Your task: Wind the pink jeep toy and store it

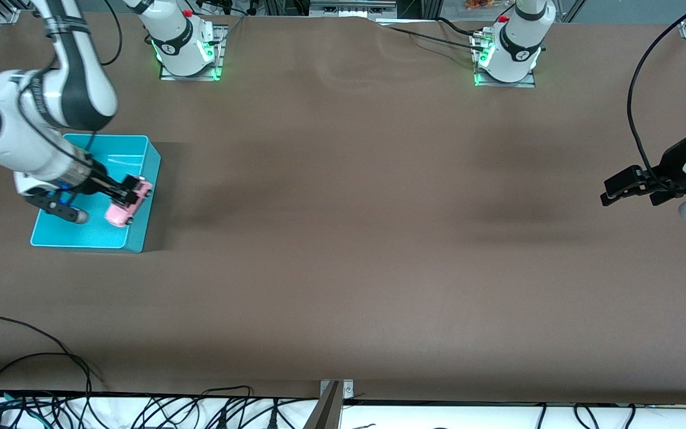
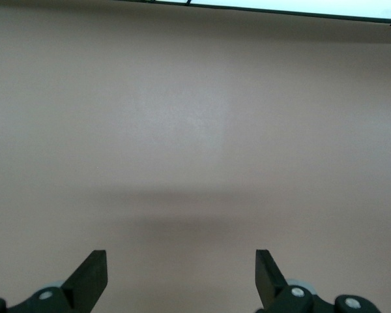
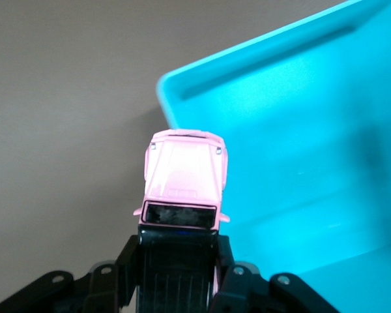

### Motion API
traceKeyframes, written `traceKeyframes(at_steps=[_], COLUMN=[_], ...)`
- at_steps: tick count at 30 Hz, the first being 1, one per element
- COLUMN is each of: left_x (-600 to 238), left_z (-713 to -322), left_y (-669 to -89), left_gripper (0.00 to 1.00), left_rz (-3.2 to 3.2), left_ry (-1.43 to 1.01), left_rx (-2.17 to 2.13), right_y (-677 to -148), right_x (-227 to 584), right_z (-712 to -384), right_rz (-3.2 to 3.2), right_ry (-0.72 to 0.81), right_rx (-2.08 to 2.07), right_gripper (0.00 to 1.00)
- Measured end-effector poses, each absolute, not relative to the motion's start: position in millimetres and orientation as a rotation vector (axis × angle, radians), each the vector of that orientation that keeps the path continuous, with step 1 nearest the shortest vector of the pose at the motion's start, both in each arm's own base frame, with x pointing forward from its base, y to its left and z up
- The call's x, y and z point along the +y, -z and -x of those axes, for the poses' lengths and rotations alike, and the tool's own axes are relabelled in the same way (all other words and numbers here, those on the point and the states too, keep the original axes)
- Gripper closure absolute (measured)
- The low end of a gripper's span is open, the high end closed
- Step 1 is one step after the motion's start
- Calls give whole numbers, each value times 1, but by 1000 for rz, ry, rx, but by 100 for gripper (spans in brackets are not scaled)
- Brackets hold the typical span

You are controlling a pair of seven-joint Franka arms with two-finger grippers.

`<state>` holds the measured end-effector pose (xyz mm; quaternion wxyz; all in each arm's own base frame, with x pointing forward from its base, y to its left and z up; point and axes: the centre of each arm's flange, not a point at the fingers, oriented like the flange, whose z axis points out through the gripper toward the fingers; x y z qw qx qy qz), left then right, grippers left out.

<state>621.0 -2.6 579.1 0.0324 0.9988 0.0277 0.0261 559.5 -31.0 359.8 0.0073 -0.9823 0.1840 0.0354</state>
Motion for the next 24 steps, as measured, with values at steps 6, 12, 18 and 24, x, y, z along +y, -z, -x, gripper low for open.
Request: traceKeyframes(at_steps=[6,12,18,24], left_x=[-3,-3,-3,-3], left_z=[-621,-621,-621,-621], left_y=[-579,-579,-579,-579], left_gripper=[0,0,0,0], left_rz=[-3075,-3075,-3075,-3075], left_ry=[-80,-80,-80,-80], left_rx=[85,84,84,84], right_y=[-349,-328,-301,-274], right_x=[-70,-97,-132,-155], right_z=[-548,-532,-517,-514], right_rz=[3102,3163,3183,3185], right_ry=[-162,-235,-252,-195], right_rx=[495,457,468,503], right_gripper=[50,50,50,50])
